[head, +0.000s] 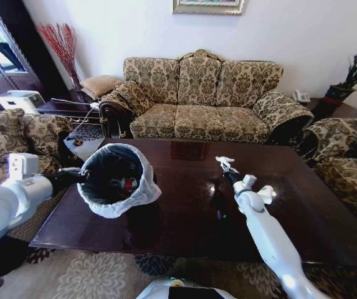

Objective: Move to the front of the table and place the trash on the table into the trash bin.

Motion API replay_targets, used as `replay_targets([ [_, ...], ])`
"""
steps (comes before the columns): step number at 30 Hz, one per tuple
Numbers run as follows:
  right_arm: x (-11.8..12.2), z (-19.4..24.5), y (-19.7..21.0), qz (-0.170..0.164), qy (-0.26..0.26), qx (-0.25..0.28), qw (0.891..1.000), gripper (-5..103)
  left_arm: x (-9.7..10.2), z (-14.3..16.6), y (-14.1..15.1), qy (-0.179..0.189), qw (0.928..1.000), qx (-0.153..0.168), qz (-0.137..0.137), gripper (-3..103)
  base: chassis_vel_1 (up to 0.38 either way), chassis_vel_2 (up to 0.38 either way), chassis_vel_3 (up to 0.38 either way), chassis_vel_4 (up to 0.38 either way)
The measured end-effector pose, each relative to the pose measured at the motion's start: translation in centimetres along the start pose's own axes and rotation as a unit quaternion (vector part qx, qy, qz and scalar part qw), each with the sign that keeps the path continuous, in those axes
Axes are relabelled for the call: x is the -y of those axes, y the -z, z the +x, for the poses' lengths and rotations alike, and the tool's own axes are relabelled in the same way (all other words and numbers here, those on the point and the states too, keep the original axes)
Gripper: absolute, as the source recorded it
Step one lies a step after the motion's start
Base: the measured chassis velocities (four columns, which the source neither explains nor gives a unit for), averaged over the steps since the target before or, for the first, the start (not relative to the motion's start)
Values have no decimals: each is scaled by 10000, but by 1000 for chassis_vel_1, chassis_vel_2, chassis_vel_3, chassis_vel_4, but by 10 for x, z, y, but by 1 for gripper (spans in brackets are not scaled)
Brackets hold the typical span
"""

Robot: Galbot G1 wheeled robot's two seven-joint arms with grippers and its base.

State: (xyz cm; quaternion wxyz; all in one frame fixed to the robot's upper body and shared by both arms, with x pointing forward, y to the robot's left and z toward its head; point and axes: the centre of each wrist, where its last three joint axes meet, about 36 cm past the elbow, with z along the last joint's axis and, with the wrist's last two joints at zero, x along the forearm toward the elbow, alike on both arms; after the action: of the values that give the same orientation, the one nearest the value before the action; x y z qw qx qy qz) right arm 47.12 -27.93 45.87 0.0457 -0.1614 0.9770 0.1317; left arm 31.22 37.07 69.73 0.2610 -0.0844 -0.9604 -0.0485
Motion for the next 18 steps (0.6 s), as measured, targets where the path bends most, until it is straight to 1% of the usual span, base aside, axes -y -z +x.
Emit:
replay_targets([
  [1,0,0,0,0,0,0,10000,0,0,0,0,0,10000,0,0,0,0,0,0,0],
  [2,-27,12,28,-67,503,390,9980,0,1,-4,4,-92,9999,-64,-22,0,0,0,0,0],
  [4,-59,29,60,-241,1108,782,9905,0,3,-11,8,-227,9996,-176,-62,0,0,0,0,0],
  [5,-88,45,86,-468,1673,1013,9796,0,5,-18,11,-323,9990,-298,-107,0,0,0,0,0],
  [6,-88,45,86,-468,1673,1013,9796,0,5,-18,11,-323,9990,-298,-107,0,0,0,0,0],
  [7,-103,54,98,-585,1983,1095,9722,0,5,-24,13,-385,9984,-381,-131,0,0,0,0,0],
  [8,-126,69,114,-734,2451,1163,9597,0,7,-33,18,-467,9974,-502,-202,0,0,0,0,0],
  [9,-126,69,114,-734,2451,1163,9597,0,7,-33,18,-467,9974,-502,-202,0,0,0,0,0],
  [10,-138,79,121,-791,2718,1118,9526,0,8,-40,24,-487,9968,-563,-294,0,0,0,0,0],
  [12,-155,92,126,-822,3187,957,9394,0,12,-48,35,-490,9957,-602,-513,0,0,0,0,0],
  [13,-155,92,126,-822,3187,957,9394,0,12,-48,35,-490,9957,-602,-513,0,0,0,0,0],
  [15,-164,98,120,-819,3416,790,9329,0,19,-51,41,-548,9942,-615,-695,0,0,0,0,0],
  [16,-171,101,112,-761,3518,651,9307,0,24,-51,45,-586,9930,-602,-832,0,0,0,0,0],
  [17,-171,101,112,-761,3518,651,9307,0,24,-51,45,-586,9930,-602,-832,0,0,0,0,0],
  [18,-174,102,107,-721,3563,590,9297,0,28,-51,47,-615,9924,-583,-896,0,0,0,0,0],
])
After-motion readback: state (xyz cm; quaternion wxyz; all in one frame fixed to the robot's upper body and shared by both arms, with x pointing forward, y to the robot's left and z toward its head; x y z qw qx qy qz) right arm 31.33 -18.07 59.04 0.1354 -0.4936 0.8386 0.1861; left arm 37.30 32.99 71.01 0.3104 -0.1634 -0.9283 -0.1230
